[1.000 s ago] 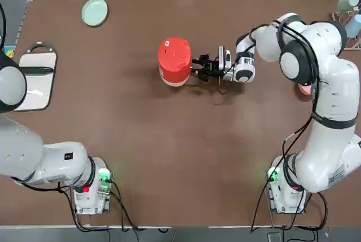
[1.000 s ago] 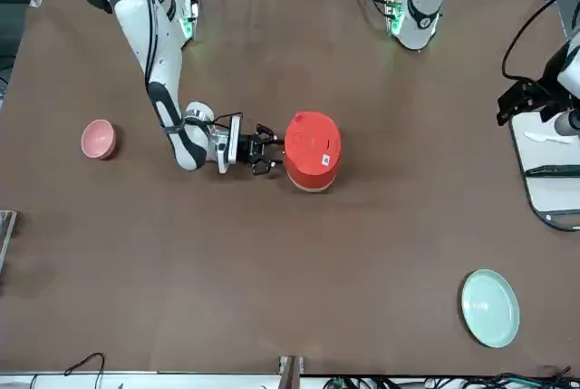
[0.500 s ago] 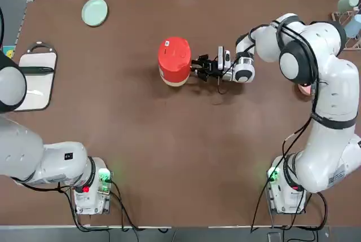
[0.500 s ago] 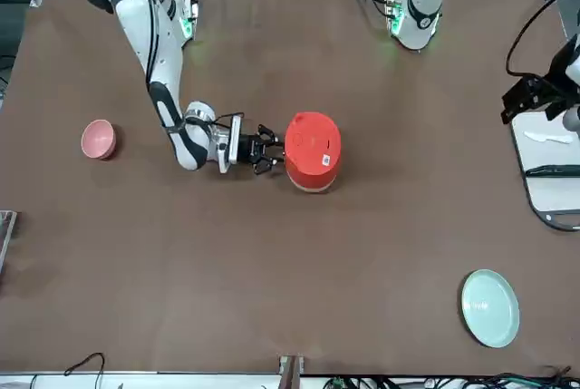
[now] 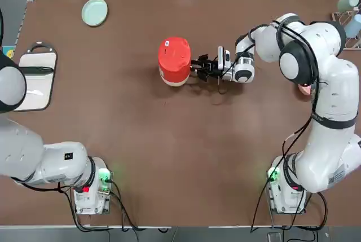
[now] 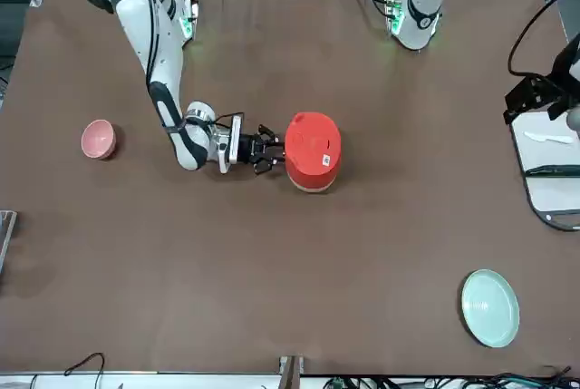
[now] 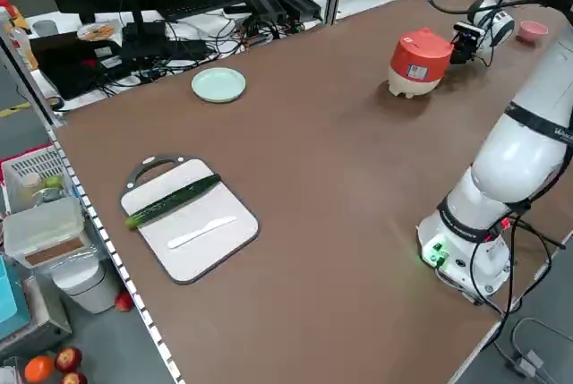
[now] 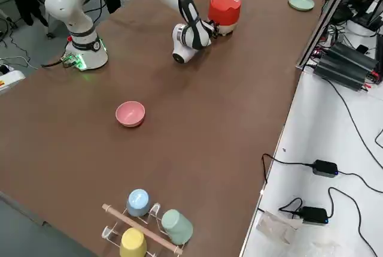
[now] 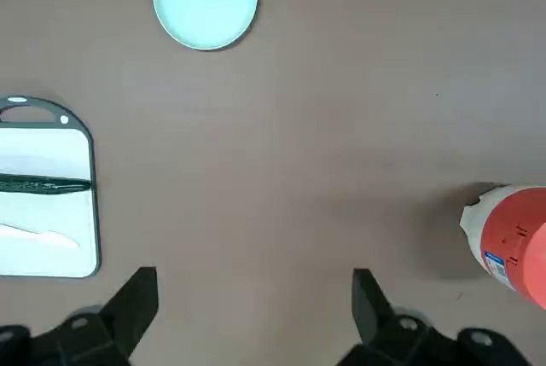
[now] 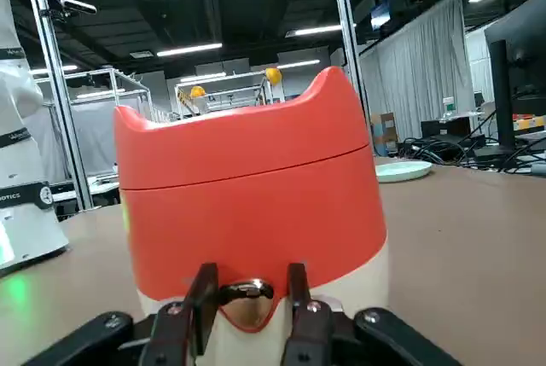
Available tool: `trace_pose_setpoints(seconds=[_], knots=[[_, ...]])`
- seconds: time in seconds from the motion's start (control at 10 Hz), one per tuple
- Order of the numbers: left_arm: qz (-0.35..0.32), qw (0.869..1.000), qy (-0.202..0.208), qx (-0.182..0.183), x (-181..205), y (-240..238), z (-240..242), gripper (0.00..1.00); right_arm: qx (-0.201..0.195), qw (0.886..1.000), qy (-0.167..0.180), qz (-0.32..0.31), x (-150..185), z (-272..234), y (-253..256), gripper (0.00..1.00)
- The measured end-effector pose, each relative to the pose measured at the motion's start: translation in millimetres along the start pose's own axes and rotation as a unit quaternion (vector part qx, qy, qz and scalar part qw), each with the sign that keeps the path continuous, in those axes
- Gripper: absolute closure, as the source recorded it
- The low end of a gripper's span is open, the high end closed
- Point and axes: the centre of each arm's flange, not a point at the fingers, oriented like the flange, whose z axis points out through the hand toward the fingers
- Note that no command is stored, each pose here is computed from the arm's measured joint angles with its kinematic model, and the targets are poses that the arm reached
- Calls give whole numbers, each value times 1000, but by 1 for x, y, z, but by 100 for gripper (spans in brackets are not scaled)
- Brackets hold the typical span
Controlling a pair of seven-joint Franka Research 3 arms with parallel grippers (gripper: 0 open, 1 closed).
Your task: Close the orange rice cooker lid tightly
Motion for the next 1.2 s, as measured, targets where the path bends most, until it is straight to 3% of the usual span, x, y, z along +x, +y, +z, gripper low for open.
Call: trace_pose_setpoints(seconds=[0.4, 0.6, 0.8, 0.9, 1.0, 1.2], knots=[[0, 1000, 0, 0, 0, 0, 0, 0, -1, 1000, 0, 3, 0, 0, 0, 58], [0, 1000, 0, 0, 0, 0, 0, 0, -5, 1000, 1, 5, 1, 0, 3, 30], [0, 1000, 0, 0, 0, 0, 0, 0, -8, 1000, 2, 5, 2, 0, 5, 18], [0, 1000, 0, 0, 0, 0, 0, 0, -9, 1000, 2, 5, 2, 0, 5, 5], [0, 1000, 0, 0, 0, 0, 0, 0, -10, 1000, 2, 5, 2, -1, 7, 0], [0, 1000, 0, 0, 0, 0, 0, 0, -13, 1000, 3, 6, 3, -3, 10, 0]])
